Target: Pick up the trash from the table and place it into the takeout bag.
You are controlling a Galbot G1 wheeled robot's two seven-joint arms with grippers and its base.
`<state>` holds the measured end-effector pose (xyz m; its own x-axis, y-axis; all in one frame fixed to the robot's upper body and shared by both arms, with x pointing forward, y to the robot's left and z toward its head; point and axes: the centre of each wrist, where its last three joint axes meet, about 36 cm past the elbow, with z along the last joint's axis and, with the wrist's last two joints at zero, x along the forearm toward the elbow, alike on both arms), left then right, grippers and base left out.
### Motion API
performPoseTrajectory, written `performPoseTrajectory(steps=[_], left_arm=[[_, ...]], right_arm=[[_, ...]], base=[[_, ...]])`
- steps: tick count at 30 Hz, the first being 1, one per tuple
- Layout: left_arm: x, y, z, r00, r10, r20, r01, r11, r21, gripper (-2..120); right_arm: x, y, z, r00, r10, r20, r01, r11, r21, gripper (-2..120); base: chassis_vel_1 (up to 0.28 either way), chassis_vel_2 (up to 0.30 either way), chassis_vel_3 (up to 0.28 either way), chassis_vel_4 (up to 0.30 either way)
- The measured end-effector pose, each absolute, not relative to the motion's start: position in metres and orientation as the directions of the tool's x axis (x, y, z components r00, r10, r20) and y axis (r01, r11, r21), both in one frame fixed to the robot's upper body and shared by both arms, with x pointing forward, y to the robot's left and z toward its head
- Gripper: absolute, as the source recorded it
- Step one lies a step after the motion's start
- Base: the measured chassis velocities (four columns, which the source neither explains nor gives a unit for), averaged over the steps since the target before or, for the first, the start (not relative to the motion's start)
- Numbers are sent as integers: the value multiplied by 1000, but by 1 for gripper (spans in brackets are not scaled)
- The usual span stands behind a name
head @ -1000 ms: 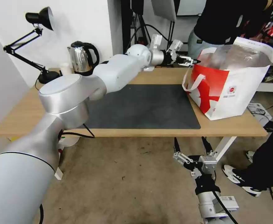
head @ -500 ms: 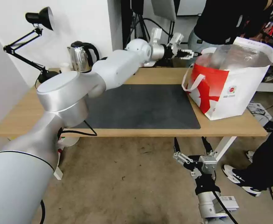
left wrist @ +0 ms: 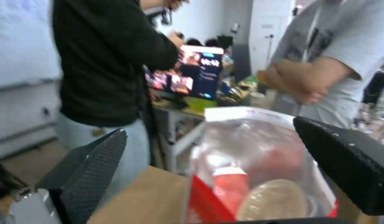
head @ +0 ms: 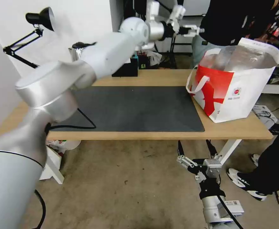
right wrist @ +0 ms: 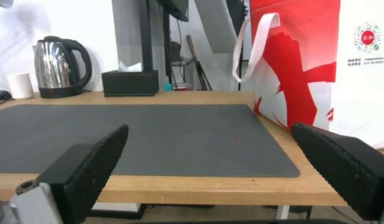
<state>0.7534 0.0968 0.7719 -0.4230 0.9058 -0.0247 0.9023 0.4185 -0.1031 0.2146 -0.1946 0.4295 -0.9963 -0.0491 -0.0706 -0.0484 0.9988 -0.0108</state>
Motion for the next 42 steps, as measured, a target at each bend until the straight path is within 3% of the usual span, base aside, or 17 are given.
performPoseTrajectory(steps=[7,17,24,26,30,42], left_arm=[[723,166,788,-477,876,-77,879,476,-29,100],[668,265,754,-602,782,-165,787,615,47,100],[612,321,725,-703,660,-266,663,743,91,100],[575,349,714,-745,587,-318,591,801,95,100],[535,379,697,-783,508,-360,506,856,107,100],[451,398,636,-817,394,-420,363,919,155,100]], right_arm=[[215,-195,429,-996,-49,-70,-48,999,-11,100],[215,-195,429,-996,-49,-70,-49,999,-11,100],[215,-195,429,-996,-49,-71,-48,999,-11,100],[215,-195,429,-996,-49,-70,-48,999,-11,100],[215,-195,429,-996,-49,-70,-48,999,-11,100],[215,-195,429,-996,-49,-70,-49,999,-11,100]], base=[[0,0,0,0],[0,0,0,0],[0,0,0,0],[0,0,0,0],[0,0,0,0],[0,0,0,0]])
